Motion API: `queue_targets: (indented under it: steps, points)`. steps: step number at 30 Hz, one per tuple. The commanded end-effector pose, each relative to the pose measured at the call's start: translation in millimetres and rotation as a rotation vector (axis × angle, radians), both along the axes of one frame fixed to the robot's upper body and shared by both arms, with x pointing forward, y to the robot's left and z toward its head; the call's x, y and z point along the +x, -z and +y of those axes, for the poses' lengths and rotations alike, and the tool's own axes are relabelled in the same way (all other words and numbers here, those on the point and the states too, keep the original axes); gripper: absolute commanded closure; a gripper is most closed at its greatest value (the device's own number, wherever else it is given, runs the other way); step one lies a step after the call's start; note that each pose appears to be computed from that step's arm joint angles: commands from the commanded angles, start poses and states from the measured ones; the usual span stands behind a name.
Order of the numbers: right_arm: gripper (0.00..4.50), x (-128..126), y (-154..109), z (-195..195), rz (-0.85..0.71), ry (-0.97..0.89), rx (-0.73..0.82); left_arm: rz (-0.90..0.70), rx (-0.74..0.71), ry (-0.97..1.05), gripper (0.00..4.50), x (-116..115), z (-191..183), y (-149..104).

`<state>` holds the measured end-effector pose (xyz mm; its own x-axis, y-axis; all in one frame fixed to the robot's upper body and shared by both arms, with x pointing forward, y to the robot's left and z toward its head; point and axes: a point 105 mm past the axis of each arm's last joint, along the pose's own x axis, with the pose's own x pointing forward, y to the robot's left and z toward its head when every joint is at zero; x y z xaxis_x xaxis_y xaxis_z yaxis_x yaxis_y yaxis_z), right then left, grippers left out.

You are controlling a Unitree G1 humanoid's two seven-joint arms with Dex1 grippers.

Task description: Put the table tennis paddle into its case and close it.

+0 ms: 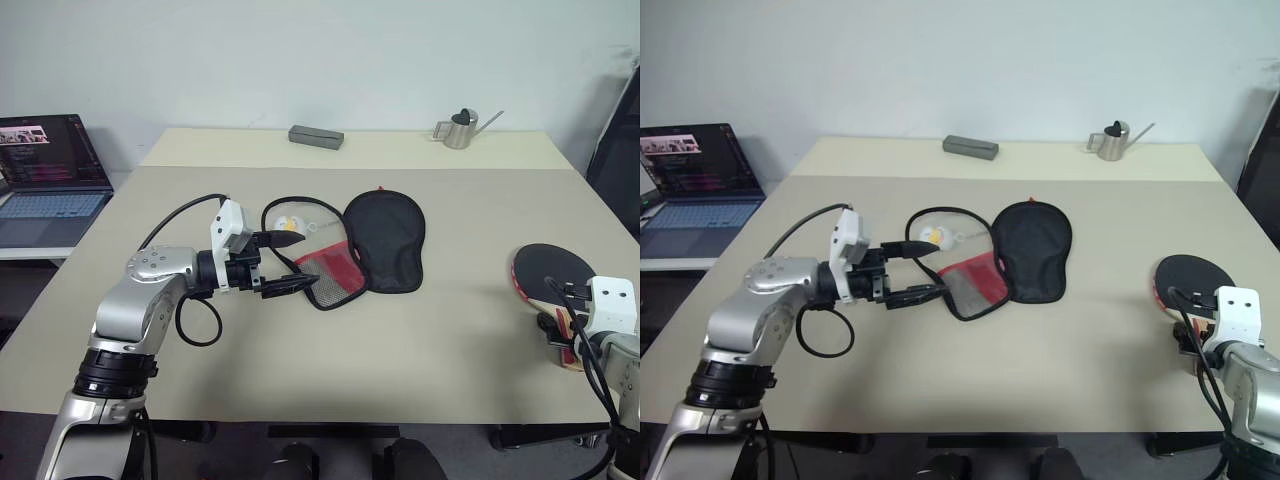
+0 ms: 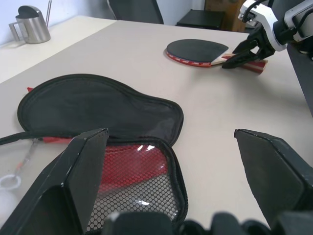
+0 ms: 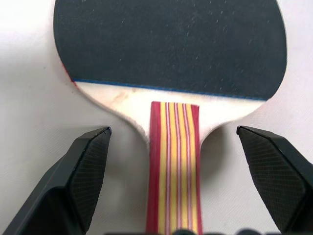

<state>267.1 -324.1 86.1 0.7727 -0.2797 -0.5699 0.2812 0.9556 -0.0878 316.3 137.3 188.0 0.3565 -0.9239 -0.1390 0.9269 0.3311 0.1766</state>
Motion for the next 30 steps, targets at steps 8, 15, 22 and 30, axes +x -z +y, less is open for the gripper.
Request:
queue_targets:
  steps: [8, 15, 22, 30]
  points:
    - [0.02, -3, 30, 12, 0.097, 0.0, 0.113, -0.055, -0.003, -0.003, 0.0, -2, 2, -12]
    - [0.61, -1, 43, 11, 0.132, -0.009, 0.13, -0.06, 0.001, -0.005, 0.0, -2, 2, -12]
    - [2.79, -2, 51, 14, 0.152, -0.008, 0.152, -0.059, 0.002, -0.016, 0.0, -4, 4, -11]
    - [3.42, 12, 39, 25, 0.096, -0.015, 0.155, -0.06, 0.014, -0.06, 0.0, -3, 15, -11]
